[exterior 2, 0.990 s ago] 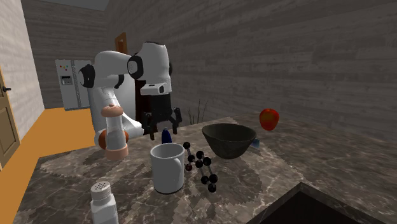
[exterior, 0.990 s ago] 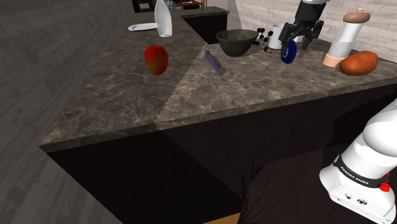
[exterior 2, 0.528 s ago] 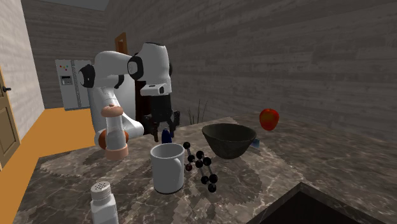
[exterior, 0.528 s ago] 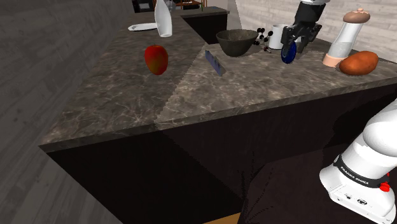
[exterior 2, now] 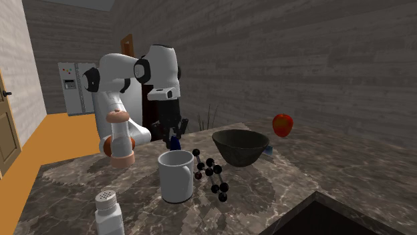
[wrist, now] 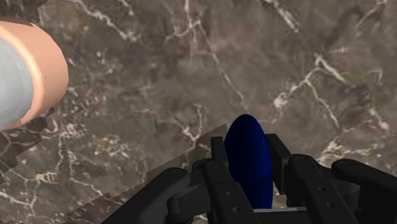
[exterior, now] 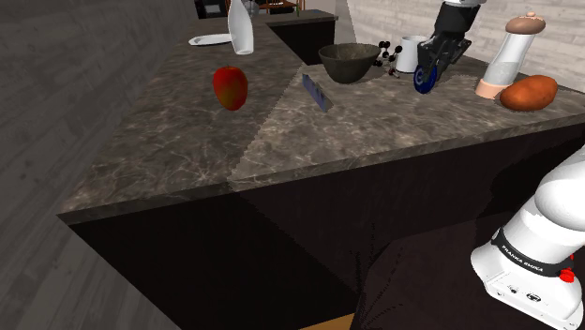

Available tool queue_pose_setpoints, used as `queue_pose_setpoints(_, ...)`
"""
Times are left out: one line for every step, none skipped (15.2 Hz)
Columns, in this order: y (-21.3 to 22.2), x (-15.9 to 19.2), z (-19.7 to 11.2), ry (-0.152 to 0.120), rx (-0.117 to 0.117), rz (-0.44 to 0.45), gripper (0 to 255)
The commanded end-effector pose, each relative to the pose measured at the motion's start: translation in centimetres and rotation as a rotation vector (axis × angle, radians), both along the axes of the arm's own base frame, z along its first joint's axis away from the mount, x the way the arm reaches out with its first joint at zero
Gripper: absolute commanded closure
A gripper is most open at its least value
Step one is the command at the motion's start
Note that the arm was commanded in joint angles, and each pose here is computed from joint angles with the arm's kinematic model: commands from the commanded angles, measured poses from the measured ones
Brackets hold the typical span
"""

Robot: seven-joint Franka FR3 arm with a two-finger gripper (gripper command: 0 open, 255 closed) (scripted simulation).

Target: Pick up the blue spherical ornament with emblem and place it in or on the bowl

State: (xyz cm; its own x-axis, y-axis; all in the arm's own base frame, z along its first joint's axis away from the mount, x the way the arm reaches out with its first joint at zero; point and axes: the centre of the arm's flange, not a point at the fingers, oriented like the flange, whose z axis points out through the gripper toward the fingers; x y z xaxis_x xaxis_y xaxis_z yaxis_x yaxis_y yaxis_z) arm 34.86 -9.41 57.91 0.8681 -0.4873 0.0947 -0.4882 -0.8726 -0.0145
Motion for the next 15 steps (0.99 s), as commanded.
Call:
queue_pose_setpoints(0.0, 0.0, 0.0, 0.001, 0.000, 0.000, 255)
queue_pose_setpoints(0.0, 0.0, 0.5, 0.001, 0.000, 0.000, 255)
queue_pose_setpoints(0.0, 0.0, 1.0, 0.001, 0.000, 0.000, 255)
queue_pose_setpoints(0.0, 0.0, 1.5, 0.001, 0.000, 0.000, 255)
queue_pose_setpoints(0.0, 0.0, 2.1, 0.001, 0.000, 0.000, 255)
queue_pose_setpoints(0.0, 0.0, 2.6, 0.001, 0.000, 0.000, 255)
queue_pose_setpoints(0.0, 0.0, 3.1, 0.001, 0.000, 0.000, 255)
queue_pose_setpoints(0.0, 0.0, 3.6, 0.001, 0.000, 0.000, 255)
queue_pose_setpoints(0.0, 0.0, 4.2, 0.001, 0.000, 0.000, 255)
queue_pose_setpoints(0.0, 0.0, 4.7, 0.001, 0.000, 0.000, 255)
queue_pose_setpoints(0.0, 0.0, 5.2, 0.001, 0.000, 0.000, 255)
queue_pose_setpoints(0.0, 0.0, 5.8, 0.001, 0.000, 0.000, 255)
queue_pose_setpoints(0.0, 0.0, 6.3, 0.001, 0.000, 0.000, 255)
queue_pose_setpoints(0.0, 0.0, 6.8, 0.001, 0.000, 0.000, 255)
queue_pose_setpoints(0.0, 0.0, 7.3, 0.001, 0.000, 0.000, 255)
